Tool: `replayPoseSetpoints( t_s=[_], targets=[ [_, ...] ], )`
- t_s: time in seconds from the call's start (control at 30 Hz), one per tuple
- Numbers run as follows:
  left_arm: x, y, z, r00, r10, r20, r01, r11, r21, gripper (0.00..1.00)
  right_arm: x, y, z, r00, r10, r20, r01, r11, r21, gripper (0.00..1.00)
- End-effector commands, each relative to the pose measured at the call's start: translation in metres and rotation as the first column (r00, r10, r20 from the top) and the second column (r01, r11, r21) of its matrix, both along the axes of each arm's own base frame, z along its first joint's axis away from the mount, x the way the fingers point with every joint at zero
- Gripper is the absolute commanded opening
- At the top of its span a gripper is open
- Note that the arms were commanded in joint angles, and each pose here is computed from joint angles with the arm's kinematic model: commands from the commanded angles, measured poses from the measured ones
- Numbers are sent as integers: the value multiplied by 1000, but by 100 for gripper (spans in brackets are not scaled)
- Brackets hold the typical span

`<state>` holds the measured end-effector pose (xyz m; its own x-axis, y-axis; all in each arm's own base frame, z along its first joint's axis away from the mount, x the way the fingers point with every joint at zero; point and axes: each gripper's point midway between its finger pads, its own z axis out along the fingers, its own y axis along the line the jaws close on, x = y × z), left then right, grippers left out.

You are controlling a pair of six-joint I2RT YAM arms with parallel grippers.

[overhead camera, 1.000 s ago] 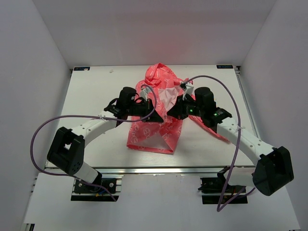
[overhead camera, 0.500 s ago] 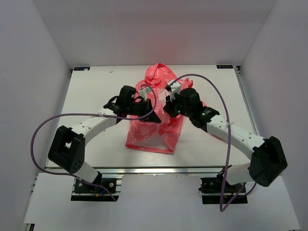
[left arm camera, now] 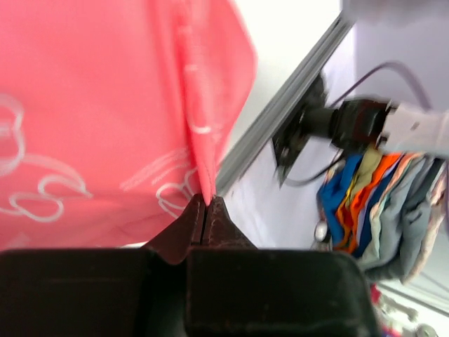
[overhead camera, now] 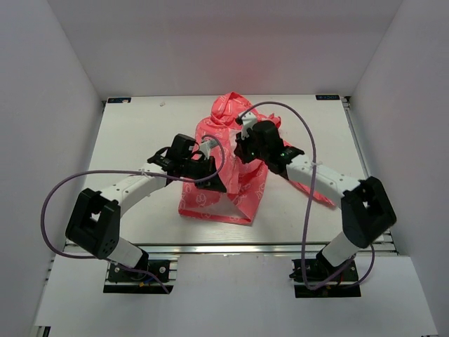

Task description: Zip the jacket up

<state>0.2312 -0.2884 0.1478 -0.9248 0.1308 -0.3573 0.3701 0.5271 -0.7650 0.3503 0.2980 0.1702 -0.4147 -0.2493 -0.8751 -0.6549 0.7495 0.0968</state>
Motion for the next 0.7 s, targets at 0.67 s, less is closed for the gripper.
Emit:
replayPoseSetpoints(
  t_s=[0.67],
  targets=[
    [-86, 48, -40, 970, 16, -244, 26, 986, 166, 0, 295, -68, 70, 900, -366, 237, 305, 917, 257, 0]
  ],
)
